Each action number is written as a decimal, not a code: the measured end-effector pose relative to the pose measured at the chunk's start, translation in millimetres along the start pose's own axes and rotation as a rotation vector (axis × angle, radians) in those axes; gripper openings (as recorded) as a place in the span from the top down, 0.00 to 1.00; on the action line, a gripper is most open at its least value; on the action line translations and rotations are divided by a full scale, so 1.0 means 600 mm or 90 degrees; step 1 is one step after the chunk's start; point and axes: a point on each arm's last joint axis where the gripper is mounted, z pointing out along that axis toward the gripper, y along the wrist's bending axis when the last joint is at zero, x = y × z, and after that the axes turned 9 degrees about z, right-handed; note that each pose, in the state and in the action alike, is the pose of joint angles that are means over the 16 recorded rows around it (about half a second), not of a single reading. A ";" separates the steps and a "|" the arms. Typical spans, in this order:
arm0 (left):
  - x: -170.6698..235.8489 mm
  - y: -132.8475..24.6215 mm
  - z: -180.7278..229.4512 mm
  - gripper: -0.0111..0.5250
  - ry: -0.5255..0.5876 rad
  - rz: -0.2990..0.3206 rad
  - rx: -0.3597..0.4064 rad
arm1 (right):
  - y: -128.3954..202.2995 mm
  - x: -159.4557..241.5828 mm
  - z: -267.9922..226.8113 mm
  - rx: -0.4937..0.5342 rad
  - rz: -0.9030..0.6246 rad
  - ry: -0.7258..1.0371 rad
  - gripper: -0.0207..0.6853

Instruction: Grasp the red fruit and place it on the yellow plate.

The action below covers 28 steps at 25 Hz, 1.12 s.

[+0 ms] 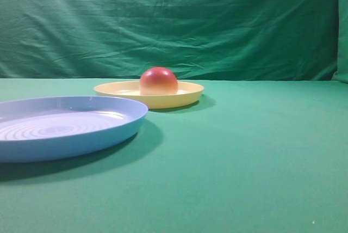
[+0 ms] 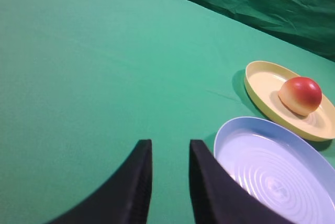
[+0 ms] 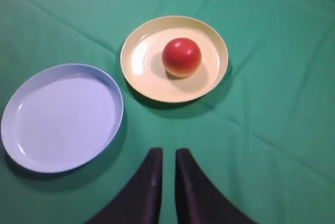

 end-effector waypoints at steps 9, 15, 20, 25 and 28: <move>0.000 0.000 0.000 0.69 0.000 0.000 0.000 | -0.017 0.066 -0.049 0.016 -0.008 -0.005 0.90; 0.000 0.000 0.000 0.69 0.000 0.000 0.000 | -0.036 0.081 -0.062 0.051 0.008 -0.039 0.90; 0.000 0.000 0.000 0.69 0.000 0.000 0.000 | -0.065 0.110 -0.068 0.099 0.051 -0.098 0.90; 0.000 0.000 0.000 0.69 0.000 0.000 0.000 | -0.095 0.166 -0.071 0.163 0.110 -0.169 0.90; 0.000 0.000 0.000 0.69 0.000 0.000 0.000 | -0.108 0.210 -0.068 0.203 0.140 -0.208 0.90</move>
